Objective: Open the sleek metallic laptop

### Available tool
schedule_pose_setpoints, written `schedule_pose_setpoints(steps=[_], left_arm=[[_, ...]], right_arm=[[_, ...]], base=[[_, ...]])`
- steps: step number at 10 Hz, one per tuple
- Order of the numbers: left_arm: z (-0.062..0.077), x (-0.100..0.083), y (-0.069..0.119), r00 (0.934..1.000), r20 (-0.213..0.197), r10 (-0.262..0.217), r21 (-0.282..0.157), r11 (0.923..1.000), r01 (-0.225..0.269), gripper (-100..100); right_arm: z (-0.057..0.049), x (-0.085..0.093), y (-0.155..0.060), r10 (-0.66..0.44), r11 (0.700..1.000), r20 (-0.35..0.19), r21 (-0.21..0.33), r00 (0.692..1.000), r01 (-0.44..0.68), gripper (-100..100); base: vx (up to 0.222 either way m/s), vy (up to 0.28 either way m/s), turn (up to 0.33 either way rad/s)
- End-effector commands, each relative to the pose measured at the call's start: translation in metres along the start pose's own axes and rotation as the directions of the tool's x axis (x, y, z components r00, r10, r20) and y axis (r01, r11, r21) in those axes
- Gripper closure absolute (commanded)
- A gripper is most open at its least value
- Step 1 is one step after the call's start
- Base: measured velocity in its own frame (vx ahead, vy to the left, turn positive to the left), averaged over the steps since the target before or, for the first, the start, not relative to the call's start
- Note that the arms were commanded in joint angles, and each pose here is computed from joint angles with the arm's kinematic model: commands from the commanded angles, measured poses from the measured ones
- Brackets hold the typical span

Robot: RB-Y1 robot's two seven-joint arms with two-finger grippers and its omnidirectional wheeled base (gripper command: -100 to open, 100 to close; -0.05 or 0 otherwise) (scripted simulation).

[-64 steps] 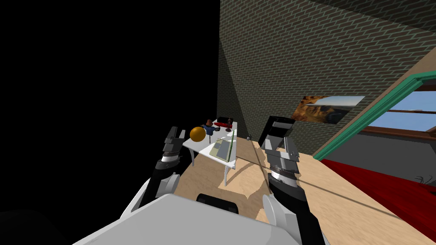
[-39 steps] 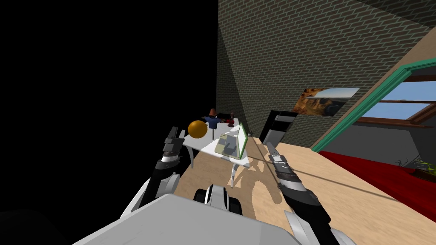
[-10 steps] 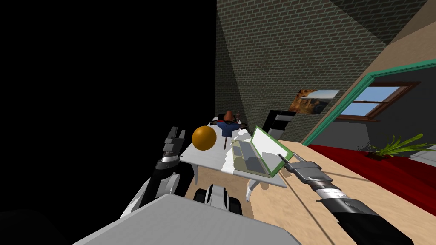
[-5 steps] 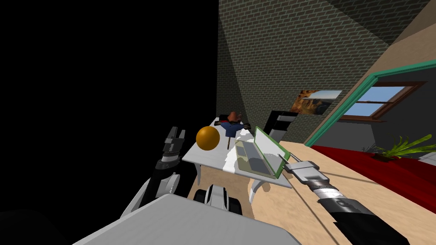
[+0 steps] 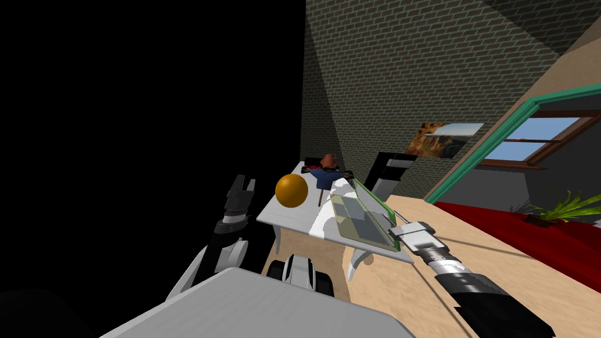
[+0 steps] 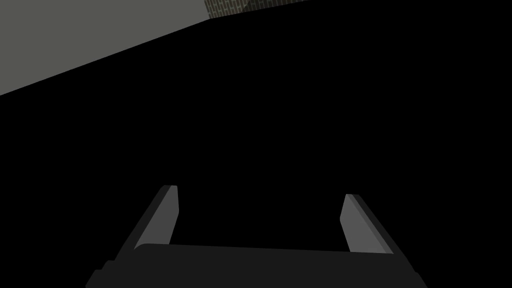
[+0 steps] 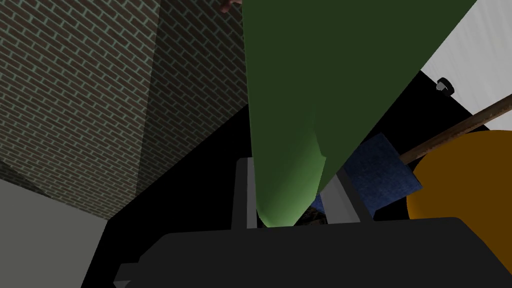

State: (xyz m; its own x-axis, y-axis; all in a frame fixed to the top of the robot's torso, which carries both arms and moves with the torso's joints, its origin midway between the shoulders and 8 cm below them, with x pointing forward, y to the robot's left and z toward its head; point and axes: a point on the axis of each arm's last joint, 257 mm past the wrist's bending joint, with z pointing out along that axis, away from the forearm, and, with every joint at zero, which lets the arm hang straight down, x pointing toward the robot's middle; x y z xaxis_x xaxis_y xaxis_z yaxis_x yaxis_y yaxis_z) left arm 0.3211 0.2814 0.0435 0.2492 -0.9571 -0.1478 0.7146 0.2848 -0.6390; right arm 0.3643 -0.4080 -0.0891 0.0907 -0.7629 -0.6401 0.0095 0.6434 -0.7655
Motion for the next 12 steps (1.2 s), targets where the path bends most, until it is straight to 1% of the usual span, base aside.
schedule_pose_setpoints(steps=[1,3,4,6,7,10,11,12], left_arm=[[0.000,0.000,0.000,1.0000,0.000,0.000,0.000,1.0000,0.000,0],[0.000,0.000,0.000,1.0000,0.000,0.000,0.000,1.0000,0.000,0],[0.000,0.000,0.000,1.0000,0.000,0.000,0.000,1.0000,0.000,0],[0.000,0.000,0.000,1.0000,0.000,0.000,0.000,1.0000,0.000,0],[0.000,0.000,0.000,1.0000,0.000,0.000,0.000,1.0000,0.000,0],[0.000,0.000,0.000,1.0000,0.000,0.000,0.000,1.0000,0.000,0],[0.000,0.000,0.000,1.0000,0.000,0.000,0.000,1.0000,0.000,0],[0.000,0.000,0.000,1.0000,0.000,0.000,0.000,1.0000,0.000,0]], right_arm=[[0.002,0.005,0.011,-0.080,0.997,-0.016,-0.001,0.997,0.079,100],[0.005,0.009,0.022,-0.155,0.988,-0.030,-0.005,0.987,0.155,100],[0.005,0.009,0.022,-0.165,0.986,-0.030,-0.006,0.986,0.165,100],[0.007,0.013,0.033,-0.242,0.970,-0.042,-0.012,0.969,0.242,100],[0.007,0.013,0.033,-0.247,0.969,-0.042,-0.012,0.968,0.246,100],[0.012,0.016,0.051,-0.360,0.933,-0.055,-0.025,0.931,0.360,100],[0.012,0.016,0.051,-0.366,0.931,-0.055,-0.026,0.929,0.365,100],[0.013,0.017,0.057,-0.405,0.914,-0.057,-0.030,0.913,0.404,100]], base=[[-0.030,0.027,0.085],[-0.036,0.031,0.053],[-0.021,0.025,0.015],[-0.020,0.026,0.047],[-0.017,0.022,0.029],[-0.027,0.029,0.053],[-0.020,0.022,0.031],[-0.015,0.022,0.035]])
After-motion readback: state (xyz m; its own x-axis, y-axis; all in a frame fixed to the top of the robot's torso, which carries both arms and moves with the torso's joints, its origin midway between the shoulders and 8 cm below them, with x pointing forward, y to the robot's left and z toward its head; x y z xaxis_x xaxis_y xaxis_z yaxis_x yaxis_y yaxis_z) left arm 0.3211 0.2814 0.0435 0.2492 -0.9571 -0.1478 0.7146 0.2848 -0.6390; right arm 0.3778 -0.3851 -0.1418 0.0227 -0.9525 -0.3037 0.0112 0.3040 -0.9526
